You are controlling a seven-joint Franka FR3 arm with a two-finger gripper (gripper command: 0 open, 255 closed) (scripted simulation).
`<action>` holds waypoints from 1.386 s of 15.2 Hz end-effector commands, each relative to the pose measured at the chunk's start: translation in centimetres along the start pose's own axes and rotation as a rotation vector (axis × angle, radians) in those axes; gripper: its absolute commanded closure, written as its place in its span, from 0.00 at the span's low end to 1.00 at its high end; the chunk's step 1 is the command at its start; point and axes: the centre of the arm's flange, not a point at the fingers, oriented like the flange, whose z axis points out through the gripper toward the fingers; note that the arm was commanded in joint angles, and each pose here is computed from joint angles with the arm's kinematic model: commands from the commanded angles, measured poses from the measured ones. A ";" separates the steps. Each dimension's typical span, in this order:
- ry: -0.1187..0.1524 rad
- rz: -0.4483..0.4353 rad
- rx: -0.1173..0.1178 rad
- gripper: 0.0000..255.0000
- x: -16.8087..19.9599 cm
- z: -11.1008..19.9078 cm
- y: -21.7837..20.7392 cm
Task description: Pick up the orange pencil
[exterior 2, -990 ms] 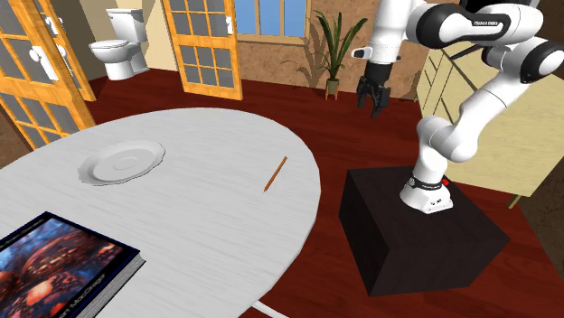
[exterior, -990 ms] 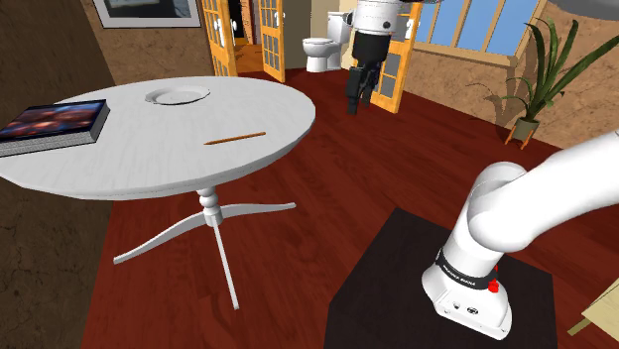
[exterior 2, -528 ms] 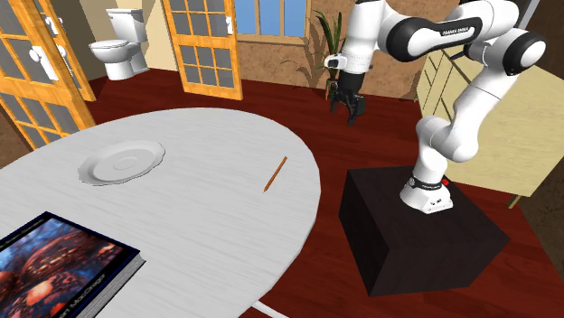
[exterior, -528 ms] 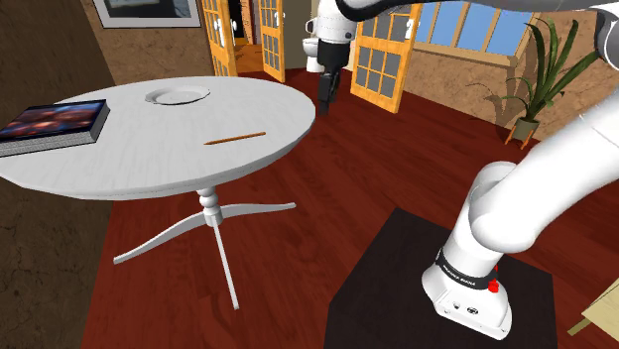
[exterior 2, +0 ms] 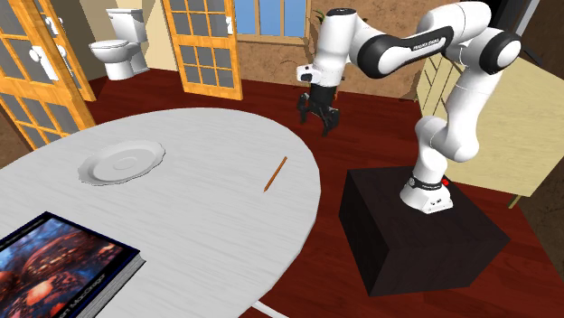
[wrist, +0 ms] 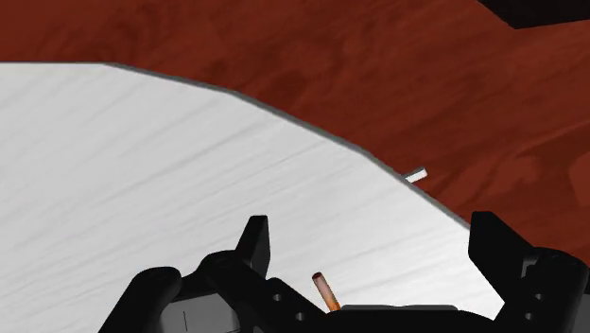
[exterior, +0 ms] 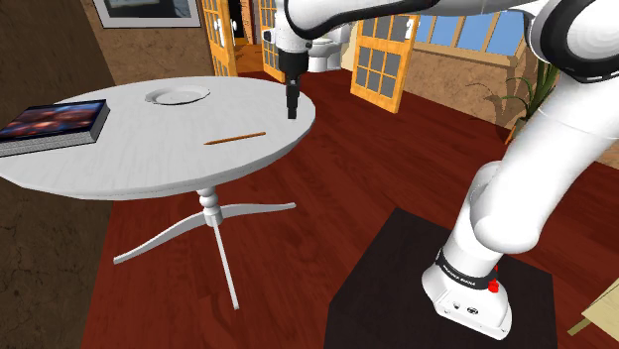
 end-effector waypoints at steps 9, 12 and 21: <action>0.016 -0.378 -0.081 0.00 12.1 3.8 -0.7; 0.018 -0.430 -0.092 0.00 13.7 4.8 -1.2; 0.018 -0.430 -0.092 1.00 13.6 8.3 -1.6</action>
